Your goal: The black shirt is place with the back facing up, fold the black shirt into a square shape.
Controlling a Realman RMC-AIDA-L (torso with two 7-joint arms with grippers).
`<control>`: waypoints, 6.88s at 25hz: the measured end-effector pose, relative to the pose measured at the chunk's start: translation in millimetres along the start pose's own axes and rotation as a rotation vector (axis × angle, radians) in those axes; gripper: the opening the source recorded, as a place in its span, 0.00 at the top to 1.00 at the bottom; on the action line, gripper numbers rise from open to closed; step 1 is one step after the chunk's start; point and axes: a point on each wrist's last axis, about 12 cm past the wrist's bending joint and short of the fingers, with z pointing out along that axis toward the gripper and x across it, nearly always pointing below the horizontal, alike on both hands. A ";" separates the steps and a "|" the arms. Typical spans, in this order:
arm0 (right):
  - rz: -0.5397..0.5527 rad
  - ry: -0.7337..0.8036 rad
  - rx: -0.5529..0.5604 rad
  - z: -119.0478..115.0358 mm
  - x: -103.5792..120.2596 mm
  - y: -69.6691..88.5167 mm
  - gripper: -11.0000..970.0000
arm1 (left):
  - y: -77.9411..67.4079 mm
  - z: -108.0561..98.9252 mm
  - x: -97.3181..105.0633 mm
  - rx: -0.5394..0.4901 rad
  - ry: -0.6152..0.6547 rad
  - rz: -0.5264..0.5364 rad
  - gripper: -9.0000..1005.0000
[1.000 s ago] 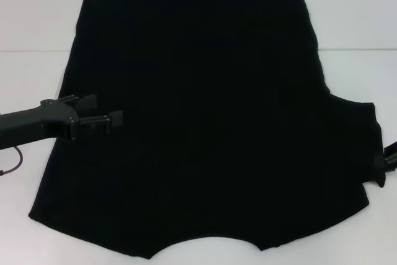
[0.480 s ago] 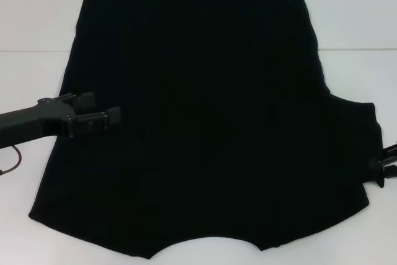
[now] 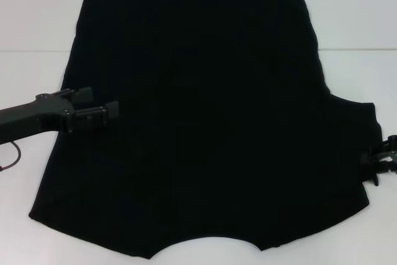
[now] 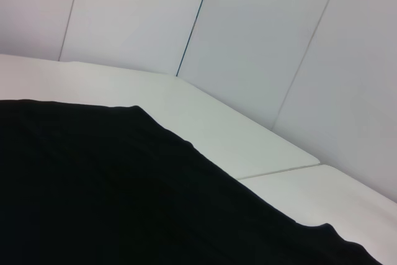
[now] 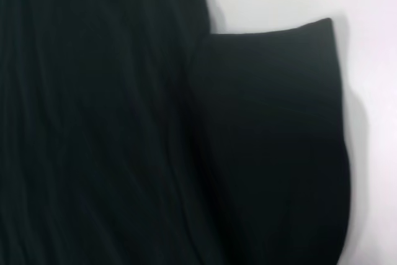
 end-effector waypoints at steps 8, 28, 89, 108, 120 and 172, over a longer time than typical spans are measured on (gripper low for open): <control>-0.027 0.003 -0.019 5.6 -5.9 15.5 0.55 | 0.7 0.3 -0.5 -0.005 -0.001 0.001 0.07; -0.050 0.032 -0.007 10.0 -4.5 19.8 0.83 | 2.6 -1.3 -2.8 -0.022 -0.030 0.001 0.09; -0.348 -0.160 -0.130 14.9 -39.2 76.5 0.97 | 6.5 -18.3 -8.3 -0.054 -0.199 -0.078 0.17; -0.574 -0.015 -0.144 26.6 -25.9 101.3 0.93 | 8.5 -20.2 -9.4 -0.071 -0.223 -0.086 0.19; -0.411 -0.064 -0.182 16.6 -35.8 101.3 0.60 | 9.5 -34.7 -9.1 -0.062 -0.170 -0.296 0.21; -0.197 -0.147 -0.294 -4.1 -32.9 69.8 0.48 | 23.6 -68.9 50.2 -0.357 0.416 -0.901 0.48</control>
